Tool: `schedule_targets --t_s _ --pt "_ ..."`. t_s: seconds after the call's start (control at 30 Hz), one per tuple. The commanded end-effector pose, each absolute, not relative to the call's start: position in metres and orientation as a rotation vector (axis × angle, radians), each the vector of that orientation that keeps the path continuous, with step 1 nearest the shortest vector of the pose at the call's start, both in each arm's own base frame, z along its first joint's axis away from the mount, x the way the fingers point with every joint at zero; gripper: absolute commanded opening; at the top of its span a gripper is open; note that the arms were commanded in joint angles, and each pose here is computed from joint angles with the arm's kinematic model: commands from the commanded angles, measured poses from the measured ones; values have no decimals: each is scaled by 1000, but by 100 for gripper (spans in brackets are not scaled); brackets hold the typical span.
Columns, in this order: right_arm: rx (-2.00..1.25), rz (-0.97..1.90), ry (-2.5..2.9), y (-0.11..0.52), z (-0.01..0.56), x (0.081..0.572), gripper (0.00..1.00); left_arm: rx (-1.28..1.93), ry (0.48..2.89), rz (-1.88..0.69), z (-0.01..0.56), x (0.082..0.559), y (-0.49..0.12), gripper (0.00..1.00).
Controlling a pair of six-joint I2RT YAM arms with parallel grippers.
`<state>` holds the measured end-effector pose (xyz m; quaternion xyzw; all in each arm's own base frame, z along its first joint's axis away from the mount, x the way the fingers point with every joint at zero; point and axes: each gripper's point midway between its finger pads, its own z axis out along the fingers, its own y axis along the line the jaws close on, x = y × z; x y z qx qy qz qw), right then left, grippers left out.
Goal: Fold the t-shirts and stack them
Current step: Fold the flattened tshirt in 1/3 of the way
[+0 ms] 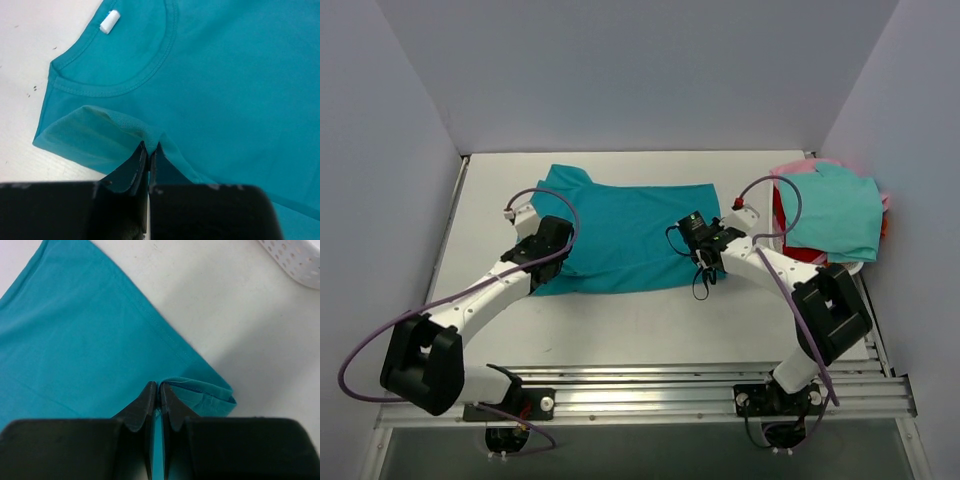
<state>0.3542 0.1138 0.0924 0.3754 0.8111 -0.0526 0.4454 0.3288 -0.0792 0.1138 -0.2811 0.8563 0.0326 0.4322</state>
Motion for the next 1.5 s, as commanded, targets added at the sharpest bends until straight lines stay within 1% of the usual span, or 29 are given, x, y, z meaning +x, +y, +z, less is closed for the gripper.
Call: schedule_targets --t_s 0.0,0.3,0.4,0.8,0.97,1.33,1.47 --pt "937 -214 1980 104 93 367 0 -653 2050 -17 144 371 -94 2" --pt "960 -207 1999 108 80 392 0 -601 2049 -49 151 414 -93 2" --pt "968 -201 2000 109 76 399 0 -611 2062 -41 145 427 -87 2" --pt "1008 -225 2040 106 47 420 0 -639 2195 -10 74 464 -77 2" --pt "1057 -263 2019 93 40 420 0 -651 2239 -2 50 476 -76 2" --pt "1127 -277 1996 75 34 421 0 -687 2232 -12 52 489 -69 2" --pt "1140 -277 1980 71 34 423 0 -694 2230 -9 52 495 -67 5"
